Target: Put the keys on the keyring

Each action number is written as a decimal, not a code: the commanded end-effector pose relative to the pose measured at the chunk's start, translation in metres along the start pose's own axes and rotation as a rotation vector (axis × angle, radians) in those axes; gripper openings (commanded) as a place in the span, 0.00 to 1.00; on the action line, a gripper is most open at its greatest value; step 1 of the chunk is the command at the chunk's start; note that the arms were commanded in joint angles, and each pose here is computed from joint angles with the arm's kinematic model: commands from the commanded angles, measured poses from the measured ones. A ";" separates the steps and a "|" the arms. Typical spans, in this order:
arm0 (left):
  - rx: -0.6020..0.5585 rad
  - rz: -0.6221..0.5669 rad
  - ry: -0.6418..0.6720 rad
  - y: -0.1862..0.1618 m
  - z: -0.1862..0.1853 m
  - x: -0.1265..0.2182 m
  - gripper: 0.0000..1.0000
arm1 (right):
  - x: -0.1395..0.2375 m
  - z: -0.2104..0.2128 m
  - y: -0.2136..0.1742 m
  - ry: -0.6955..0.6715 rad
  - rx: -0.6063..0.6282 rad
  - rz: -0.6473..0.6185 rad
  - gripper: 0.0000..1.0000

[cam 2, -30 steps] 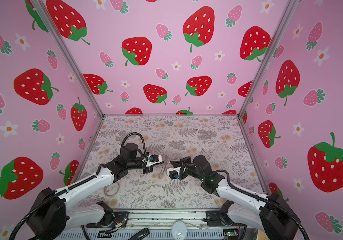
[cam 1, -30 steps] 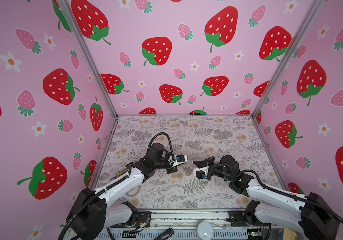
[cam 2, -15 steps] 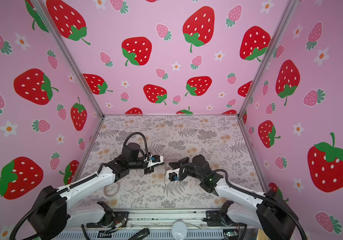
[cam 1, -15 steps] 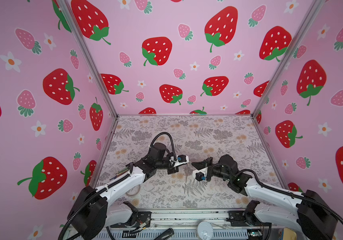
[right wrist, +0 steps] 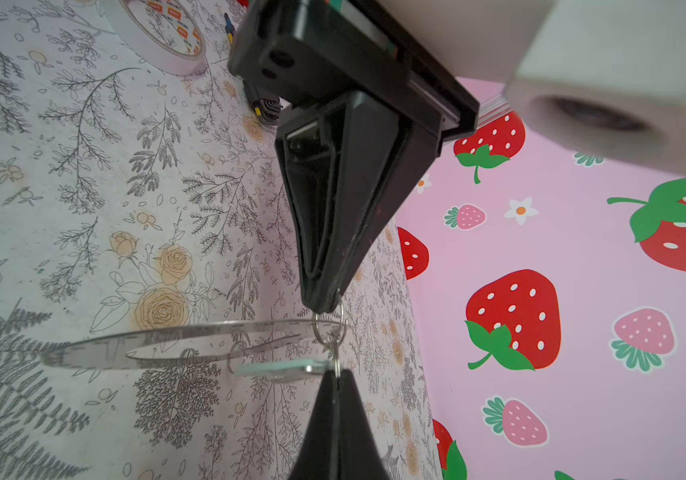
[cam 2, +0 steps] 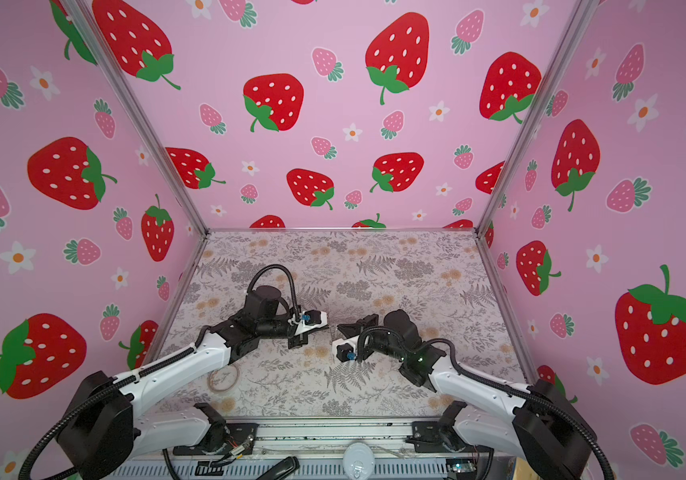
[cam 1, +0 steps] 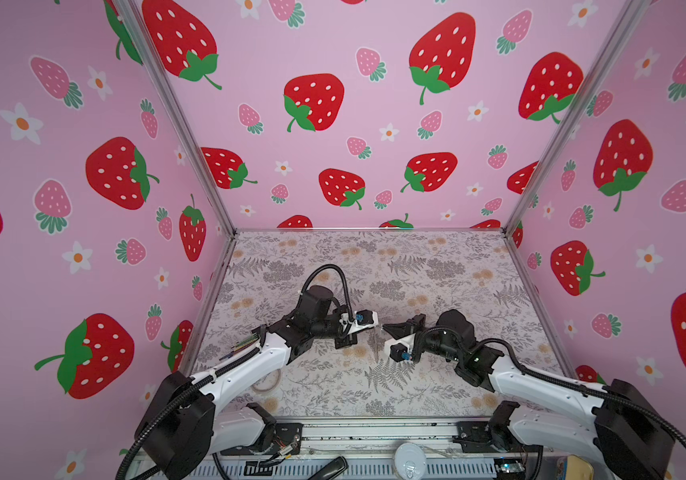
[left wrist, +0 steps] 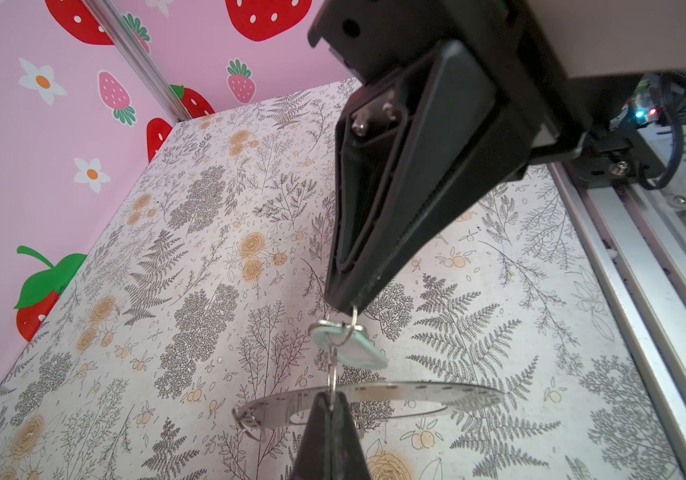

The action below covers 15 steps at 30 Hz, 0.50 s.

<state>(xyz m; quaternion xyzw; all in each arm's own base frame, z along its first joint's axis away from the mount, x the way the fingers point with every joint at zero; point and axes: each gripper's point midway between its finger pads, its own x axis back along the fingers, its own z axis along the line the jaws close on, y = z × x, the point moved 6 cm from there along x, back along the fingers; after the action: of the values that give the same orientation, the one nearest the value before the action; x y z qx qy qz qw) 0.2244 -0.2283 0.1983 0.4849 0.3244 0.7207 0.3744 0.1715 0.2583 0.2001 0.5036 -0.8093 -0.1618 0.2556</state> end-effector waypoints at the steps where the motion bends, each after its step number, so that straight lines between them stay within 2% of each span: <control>1: -0.045 -0.044 0.029 0.018 0.009 0.003 0.00 | 0.001 -0.009 0.004 -0.038 0.015 0.001 0.00; 15: -0.028 -0.046 -0.040 0.018 0.004 0.000 0.00 | -0.003 -0.018 0.014 -0.022 0.037 -0.047 0.00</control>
<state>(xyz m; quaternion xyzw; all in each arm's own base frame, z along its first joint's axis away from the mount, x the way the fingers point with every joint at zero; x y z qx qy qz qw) 0.2235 -0.2300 0.1971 0.4957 0.3230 0.7139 0.3745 0.1748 0.2609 0.2091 0.5028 -0.8126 -0.1633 0.2452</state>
